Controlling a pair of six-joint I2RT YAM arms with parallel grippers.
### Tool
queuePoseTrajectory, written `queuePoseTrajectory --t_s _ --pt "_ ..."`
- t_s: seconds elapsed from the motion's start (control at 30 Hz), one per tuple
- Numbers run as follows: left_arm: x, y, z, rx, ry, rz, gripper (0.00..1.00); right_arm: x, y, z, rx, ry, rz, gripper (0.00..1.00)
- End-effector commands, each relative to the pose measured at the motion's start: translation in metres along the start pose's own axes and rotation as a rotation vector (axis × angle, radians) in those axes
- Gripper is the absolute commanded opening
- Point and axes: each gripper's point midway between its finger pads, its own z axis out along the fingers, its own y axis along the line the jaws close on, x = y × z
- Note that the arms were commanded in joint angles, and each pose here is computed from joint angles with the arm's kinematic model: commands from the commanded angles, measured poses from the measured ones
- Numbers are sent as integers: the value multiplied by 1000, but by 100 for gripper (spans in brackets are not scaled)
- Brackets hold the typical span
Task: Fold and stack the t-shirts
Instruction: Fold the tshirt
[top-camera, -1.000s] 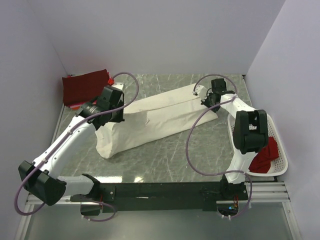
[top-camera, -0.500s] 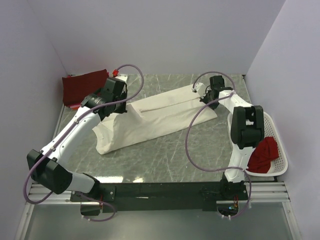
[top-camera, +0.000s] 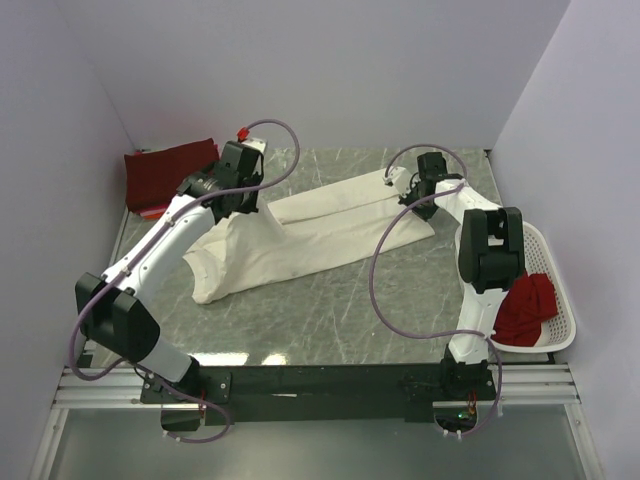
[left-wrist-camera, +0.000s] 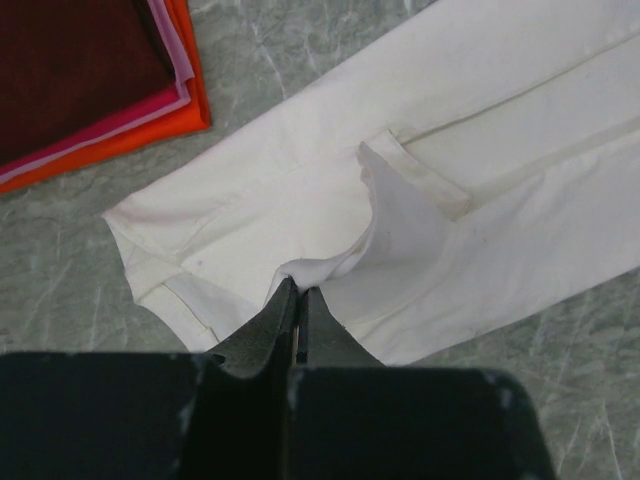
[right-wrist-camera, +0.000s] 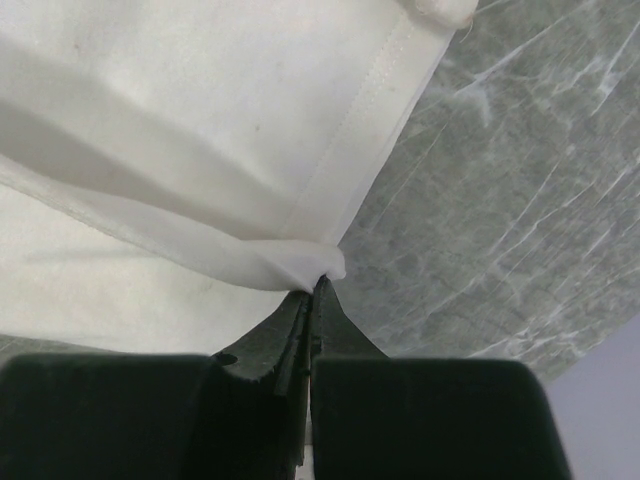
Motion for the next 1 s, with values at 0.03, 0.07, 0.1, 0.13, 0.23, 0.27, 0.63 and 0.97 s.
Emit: queuePoseTrajectory --t_s 0.03,0.07,0.1,0.13,0.23,0.27,0.63,0.97 --pt "-33 10 -5 -44 -84 29 0 -5 -14 -1 34 -5 21 0" --pt "-33 10 -4 -44 -85 33 0 -4 -14 -1 31 -2 22 0" --pt "-34 8 -4 -37 -87 42 0 -4 -13 0 29 -1 23 0" --pt "-35 8 -3 -33 -90 46 0 -5 -13 -1 29 -3 24 0" --pt "-33 9 0 -39 -85 60 0 -4 -13 0 27 -3 24 0" --pt "-34 9 0 -39 -87 64 0 -5 -13 -1 28 -4 26 0" --pt "-33 12 14 -33 -84 81 0 -2 -11 -1 27 1 30 0" --pt "-12 25 44 -33 -22 56 0 -3 -10 0 26 -5 38 0"
